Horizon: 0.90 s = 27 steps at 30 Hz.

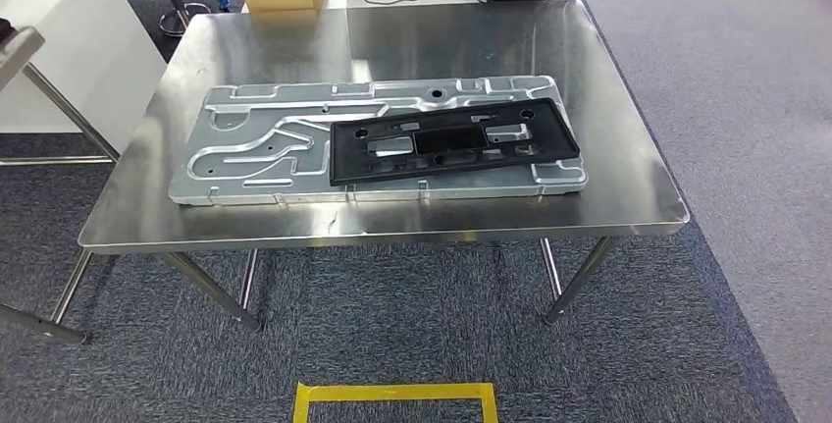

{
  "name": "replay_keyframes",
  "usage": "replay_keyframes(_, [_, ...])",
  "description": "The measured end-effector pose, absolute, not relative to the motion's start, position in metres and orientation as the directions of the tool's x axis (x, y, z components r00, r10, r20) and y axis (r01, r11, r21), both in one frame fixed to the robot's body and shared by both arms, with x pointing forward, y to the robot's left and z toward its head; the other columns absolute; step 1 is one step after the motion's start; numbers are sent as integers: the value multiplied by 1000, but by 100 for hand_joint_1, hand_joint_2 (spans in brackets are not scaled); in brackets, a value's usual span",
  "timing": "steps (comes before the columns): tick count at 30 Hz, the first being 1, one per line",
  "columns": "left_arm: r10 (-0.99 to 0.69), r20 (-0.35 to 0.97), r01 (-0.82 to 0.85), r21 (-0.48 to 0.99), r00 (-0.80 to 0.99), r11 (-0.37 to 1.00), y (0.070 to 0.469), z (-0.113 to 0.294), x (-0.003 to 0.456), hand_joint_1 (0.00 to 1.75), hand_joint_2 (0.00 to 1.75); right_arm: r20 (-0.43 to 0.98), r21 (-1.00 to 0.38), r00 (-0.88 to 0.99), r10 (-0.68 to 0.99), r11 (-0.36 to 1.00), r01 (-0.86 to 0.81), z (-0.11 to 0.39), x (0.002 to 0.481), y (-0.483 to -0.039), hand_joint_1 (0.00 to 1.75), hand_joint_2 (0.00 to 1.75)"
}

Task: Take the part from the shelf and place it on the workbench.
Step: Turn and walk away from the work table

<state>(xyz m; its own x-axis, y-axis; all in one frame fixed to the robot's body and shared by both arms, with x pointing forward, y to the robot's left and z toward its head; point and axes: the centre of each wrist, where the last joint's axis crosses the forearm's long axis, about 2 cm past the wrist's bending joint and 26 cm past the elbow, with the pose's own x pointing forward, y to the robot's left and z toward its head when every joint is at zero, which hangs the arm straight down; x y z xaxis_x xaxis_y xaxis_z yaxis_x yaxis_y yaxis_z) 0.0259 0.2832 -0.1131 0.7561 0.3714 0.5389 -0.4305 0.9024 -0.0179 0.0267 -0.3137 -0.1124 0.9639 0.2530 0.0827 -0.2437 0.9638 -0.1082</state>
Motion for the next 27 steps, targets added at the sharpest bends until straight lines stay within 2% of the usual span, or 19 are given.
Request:
replay_keyframes(6, [326, 514, -368, -20, 794, 929, 281, -112, 33, 0, 0, 41, -83, 970, 238, 969, -234, -112, 29, -314, 0, 0])
replay_keyframes(13, [292, 509, -329, -17, 810, 944, 281, -112, 34, 0, 0, 89, -59, 969, 232, 972, -227, -113, 31, -304, 0, 0])
replay_keyframes(17, [254, 511, -293, -4, 822, 956, 290, -113, 32, 0, 0, 107, -54, 972, 209, 977, -204, -113, 34, -292, 0, 0])
replay_keyframes(27, [198, 524, -253, 36, 828, 967, 320, -112, 27, 0, 0, 42, 12, 984, 174, 985, -175, -111, 43, -256, 0, 0])
